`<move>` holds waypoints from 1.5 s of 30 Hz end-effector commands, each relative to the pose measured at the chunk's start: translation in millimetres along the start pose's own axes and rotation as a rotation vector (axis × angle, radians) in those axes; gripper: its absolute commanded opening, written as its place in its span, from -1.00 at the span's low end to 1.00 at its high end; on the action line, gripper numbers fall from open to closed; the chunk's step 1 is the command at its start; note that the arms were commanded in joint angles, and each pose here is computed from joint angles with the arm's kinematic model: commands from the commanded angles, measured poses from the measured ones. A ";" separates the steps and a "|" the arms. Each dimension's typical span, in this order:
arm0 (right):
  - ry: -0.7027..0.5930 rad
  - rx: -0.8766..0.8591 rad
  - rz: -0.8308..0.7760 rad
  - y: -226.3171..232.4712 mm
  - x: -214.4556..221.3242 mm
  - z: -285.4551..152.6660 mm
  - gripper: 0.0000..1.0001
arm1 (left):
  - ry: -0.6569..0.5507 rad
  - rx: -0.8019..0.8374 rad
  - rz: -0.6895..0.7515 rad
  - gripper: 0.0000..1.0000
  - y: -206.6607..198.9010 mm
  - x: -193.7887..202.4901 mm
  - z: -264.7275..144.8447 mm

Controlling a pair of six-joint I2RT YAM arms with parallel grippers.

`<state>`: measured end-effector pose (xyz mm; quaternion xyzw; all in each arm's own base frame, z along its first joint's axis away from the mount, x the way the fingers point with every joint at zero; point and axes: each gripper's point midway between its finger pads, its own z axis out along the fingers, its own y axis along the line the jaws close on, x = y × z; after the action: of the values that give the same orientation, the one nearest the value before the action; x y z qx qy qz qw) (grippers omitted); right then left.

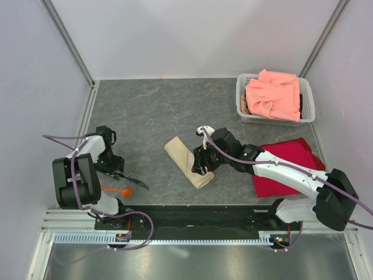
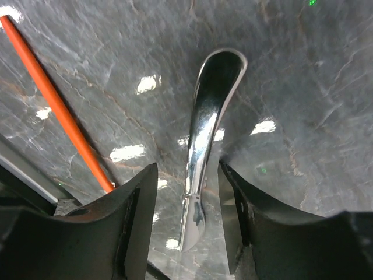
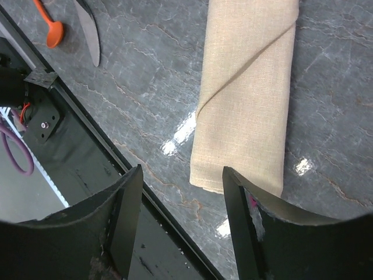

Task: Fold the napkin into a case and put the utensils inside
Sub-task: Pick up the knife from the corner of the board, then pass from the left arm to the right

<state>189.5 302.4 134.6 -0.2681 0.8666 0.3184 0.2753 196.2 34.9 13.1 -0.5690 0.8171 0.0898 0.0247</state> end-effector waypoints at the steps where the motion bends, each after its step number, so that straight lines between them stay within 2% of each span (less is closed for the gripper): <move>1: -0.045 0.025 -0.021 -3.3 -7.9 -8.7 0.31 | -0.042 -0.012 -0.068 -0.02 -10.7 -12.8 12.8; 4: -0.042 0.035 -0.024 -5.2 -8.1 -7.4 0.32 | -0.017 0.019 -0.054 -0.38 -16.3 -6.4 23.3; 5: -0.030 0.041 -0.021 -7.0 -6.2 -4.2 0.33 | -0.015 0.030 -0.048 -0.69 -17.5 -6.0 23.9; 6: -0.029 0.041 -0.021 -7.4 -7.0 -2.9 0.34 | -0.009 0.046 -0.025 -0.88 -20.4 -5.5 23.6; 7: -0.022 0.041 -0.022 -7.8 -6.3 -1.4 0.36 | -0.011 0.063 -0.013 -0.96 -24.1 -6.4 21.7; 12: -0.003 0.039 -0.030 -6.5 -11.6 7.8 0.44 | -0.055 0.257 0.099 -0.96 -47.8 -9.3 -6.9; 18: -0.005 -0.021 -0.047 5.7 -31.9 25.2 0.63 | -0.106 0.457 0.236 -0.96 -65.0 10.9 -53.0; 20: 0.007 -0.073 -0.048 15.1 -37.8 34.9 0.70 | -0.127 0.529 0.296 -0.96 -71.5 22.4 -71.6; 25: 0.076 -0.236 -0.031 38.5 -37.2 64.4 0.80 | -0.082 0.688 0.455 -0.96 -86.1 73.8 -110.1; 28: 0.092 -0.309 0.005 49.8 -38.4 74.7 0.83 | -0.056 0.724 0.495 -0.96 -90.5 102.7 -123.6; 35: 0.096 -0.376 0.064 64.1 -28.0 80.9 0.74 | 0.012 0.776 0.524 -0.96 -99.9 132.9 -141.3; 41: 0.097 -0.412 0.099 75.6 -18.6 79.6 0.50 | 0.036 0.775 0.503 -0.96 -102.5 139.9 -146.5; 45: 0.116 -0.412 0.126 76.8 -10.6 86.2 0.24 | 0.061 0.767 0.489 -0.96 -100.8 144.4 -147.8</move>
<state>178.7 404.4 100.8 -0.2837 0.8325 0.4563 0.1351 236.6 -145.8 103.5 -0.2898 0.9188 -0.1994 0.1793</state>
